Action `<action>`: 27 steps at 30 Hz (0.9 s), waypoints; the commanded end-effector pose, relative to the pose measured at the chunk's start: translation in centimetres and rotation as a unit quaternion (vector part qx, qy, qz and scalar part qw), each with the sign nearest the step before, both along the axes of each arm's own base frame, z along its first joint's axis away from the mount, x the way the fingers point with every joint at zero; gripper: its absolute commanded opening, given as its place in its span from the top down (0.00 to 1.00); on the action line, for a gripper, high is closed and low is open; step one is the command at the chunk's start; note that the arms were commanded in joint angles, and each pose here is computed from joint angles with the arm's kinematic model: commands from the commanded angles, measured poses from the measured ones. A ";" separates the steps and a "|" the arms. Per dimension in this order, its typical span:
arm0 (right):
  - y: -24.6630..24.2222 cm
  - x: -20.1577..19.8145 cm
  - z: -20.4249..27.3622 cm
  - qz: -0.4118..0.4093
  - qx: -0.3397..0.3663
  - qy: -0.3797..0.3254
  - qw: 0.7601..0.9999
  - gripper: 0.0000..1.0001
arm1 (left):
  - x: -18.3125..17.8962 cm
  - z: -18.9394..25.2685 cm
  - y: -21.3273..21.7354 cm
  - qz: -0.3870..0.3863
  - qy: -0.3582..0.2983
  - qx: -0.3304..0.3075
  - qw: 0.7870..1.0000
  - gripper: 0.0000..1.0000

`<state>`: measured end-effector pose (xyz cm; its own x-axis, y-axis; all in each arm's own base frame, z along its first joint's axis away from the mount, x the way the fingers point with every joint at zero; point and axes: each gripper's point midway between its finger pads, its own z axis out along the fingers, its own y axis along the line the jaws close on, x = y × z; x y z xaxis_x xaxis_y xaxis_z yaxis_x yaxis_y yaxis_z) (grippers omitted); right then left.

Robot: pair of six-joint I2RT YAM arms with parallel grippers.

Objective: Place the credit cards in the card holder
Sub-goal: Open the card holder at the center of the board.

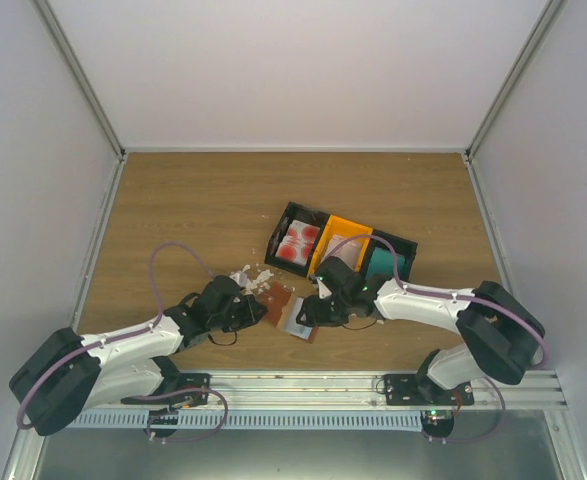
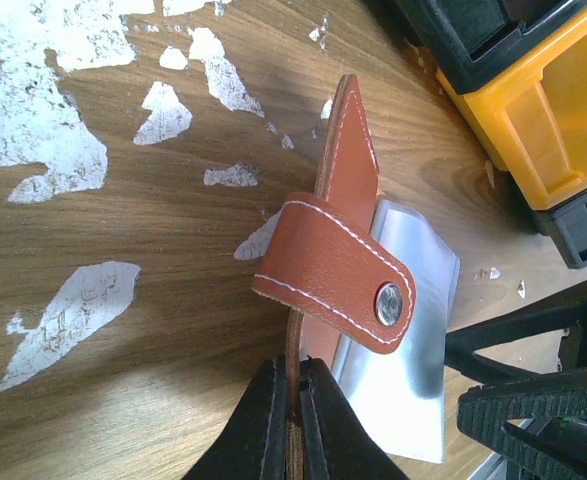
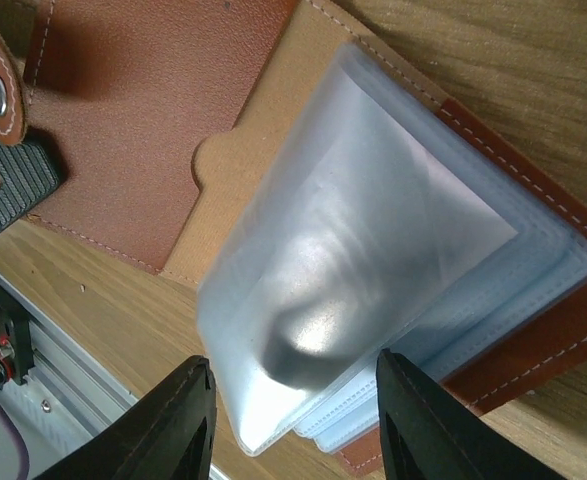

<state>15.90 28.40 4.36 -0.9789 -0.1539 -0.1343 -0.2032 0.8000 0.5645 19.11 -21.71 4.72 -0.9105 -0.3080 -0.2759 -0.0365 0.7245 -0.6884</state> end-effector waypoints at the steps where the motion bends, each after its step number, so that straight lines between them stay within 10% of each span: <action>1: -0.1 -0.5 -0.2 0.001 -0.005 0.004 1.000 0.54 | 0.2 -0.2 0.1 0.008 -0.004 0.007 1.000 1.00; 27: 4.3 2.4 2.6 0.031 0.064 -0.056 0.996 0.56 | -0.1 -0.3 -0.7 -0.018 0.002 -0.001 1.000 1.00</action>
